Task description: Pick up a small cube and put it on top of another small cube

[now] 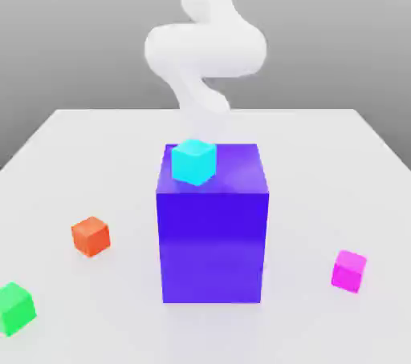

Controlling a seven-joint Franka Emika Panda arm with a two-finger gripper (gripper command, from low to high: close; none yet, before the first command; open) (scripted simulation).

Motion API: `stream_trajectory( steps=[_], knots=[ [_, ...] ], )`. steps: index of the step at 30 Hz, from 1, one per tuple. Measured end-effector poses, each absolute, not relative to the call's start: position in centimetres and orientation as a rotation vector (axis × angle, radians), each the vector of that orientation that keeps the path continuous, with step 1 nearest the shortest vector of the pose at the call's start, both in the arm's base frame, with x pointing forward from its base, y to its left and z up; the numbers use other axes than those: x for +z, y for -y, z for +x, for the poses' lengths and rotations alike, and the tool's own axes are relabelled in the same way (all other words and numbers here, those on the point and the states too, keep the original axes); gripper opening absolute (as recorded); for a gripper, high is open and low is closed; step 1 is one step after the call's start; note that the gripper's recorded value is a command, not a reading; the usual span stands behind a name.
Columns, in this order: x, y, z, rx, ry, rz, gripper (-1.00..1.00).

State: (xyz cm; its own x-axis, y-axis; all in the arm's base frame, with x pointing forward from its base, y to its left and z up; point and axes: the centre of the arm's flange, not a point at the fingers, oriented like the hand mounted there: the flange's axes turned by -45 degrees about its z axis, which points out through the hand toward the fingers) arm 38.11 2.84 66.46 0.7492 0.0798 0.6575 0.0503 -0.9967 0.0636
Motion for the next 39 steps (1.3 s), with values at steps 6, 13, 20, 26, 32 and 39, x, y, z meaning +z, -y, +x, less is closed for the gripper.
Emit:
stream_trajectory(
  steps=[6,13,20,26,32,39],
  knots=[
    [53.8,-9.7,43.5,0.784,-0.449,2.882,0.00],
    [38.6,-16.8,43.6,0.458,-0.871,2.838,0.00],
    [25.1,-23.7,37.3,0.157,-1.350,2.756,0.00],
    [17.8,-25.6,33.0,0.011,-1.563,2.728,0.00],
    [13.0,-25.6,32.7,0.002,-1.570,2.724,-1.00],
    [12.9,-25.6,32.7,0.002,-1.570,2.723,-1.00]
  ],
)
